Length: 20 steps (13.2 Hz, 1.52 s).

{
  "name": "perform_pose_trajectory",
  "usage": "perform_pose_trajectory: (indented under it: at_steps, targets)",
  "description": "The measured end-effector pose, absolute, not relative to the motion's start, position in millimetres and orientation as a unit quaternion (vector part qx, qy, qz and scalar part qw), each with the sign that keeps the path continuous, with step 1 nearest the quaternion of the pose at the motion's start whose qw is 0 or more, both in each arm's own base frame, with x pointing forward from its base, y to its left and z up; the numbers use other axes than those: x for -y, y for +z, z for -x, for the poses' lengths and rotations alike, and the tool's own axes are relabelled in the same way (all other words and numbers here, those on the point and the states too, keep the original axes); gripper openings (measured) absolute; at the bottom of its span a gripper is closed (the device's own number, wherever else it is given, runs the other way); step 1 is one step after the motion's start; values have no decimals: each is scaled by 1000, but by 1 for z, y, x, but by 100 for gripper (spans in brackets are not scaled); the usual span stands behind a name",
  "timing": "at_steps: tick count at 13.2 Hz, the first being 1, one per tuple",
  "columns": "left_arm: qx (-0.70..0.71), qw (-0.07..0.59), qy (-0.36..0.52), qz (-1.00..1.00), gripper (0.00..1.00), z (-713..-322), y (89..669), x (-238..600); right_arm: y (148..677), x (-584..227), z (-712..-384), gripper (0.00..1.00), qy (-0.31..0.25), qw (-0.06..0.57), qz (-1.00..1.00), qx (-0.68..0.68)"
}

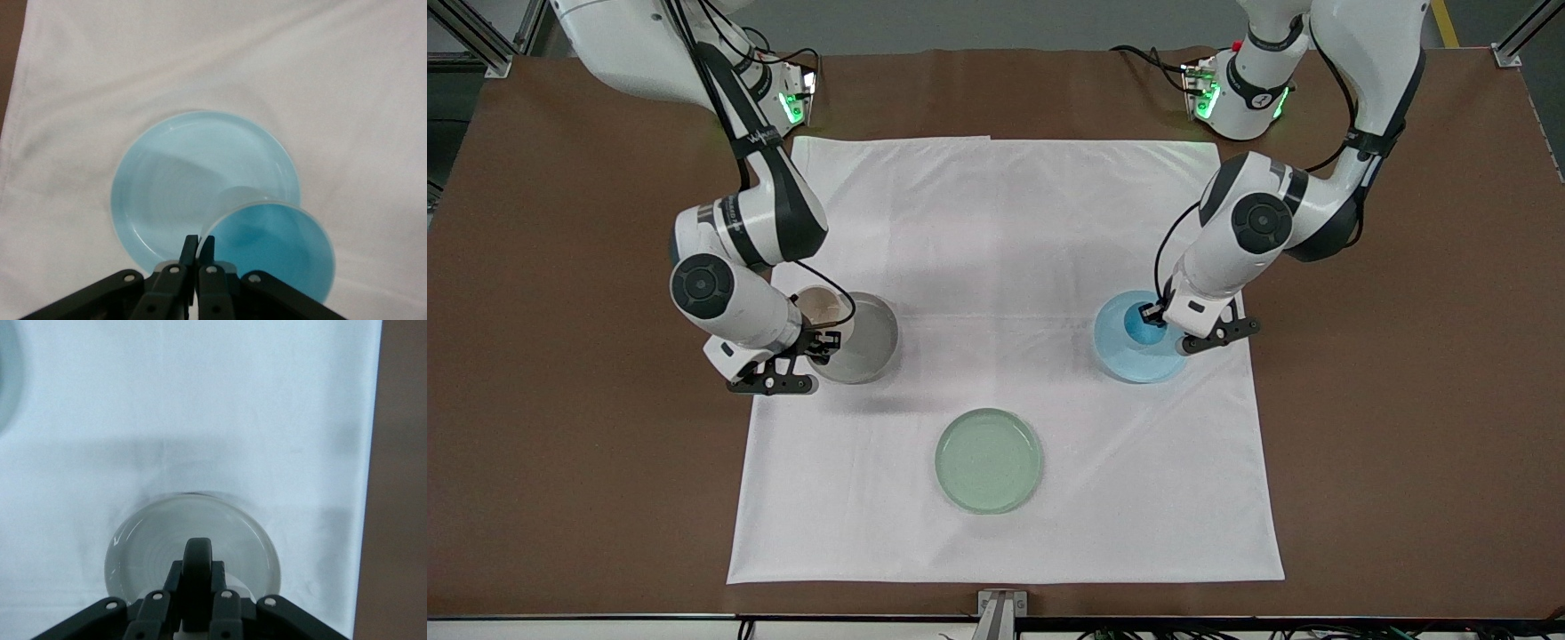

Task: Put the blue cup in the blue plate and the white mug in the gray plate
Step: 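Lower the mug onto the gray plate while the left gripper lowers the cup, then open both grippers and withdraw both arms from the plates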

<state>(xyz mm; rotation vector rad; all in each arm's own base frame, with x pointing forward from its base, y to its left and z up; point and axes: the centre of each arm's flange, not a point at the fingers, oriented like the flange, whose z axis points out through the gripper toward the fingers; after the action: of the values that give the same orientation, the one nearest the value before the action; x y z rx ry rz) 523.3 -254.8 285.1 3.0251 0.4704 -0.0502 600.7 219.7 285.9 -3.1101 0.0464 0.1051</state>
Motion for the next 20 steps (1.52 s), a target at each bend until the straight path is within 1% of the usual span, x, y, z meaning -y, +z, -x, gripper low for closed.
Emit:
perform_pose_trajectory:
  at_steps: [4,7,9,10,12,13,14,15,17,18,20]
  targets:
    - [-166,42,-25,-985,4,-517,270,272,245,-233,-600,19,27,14,999,-15]
    - [-174,42,-30,-983,4,-517,258,273,236,-245,-594,19,31,12,999,-23]
    - [-168,29,-27,-985,4,-516,250,272,235,-250,-592,20,32,11,999,-23]
    - [-170,20,-23,-985,4,-516,247,272,235,-250,-591,26,32,10,999,-23]
    - [-173,12,-18,-985,4,-517,245,269,237,-246,-592,47,38,7,999,-26]
    - [-172,9,-18,-985,4,-517,244,268,245,-245,-592,58,51,2,998,-27]
    - [-169,6,-18,-985,4,-517,242,267,265,-242,-591,69,67,-4,997,-27]
    - [-168,4,-18,-986,4,-517,241,265,296,-238,-589,80,82,-8,996,-29]
    - [-171,4,-16,-985,7,-519,242,265,380,-209,-579,99,102,-9,994,-44]
    - [-176,5,-14,-984,14,-520,243,264,424,-186,-569,100,109,-6,992,-57]
    - [-186,9,-4,-982,37,-534,258,261,495,-131,-547,100,112,4,990,-83]
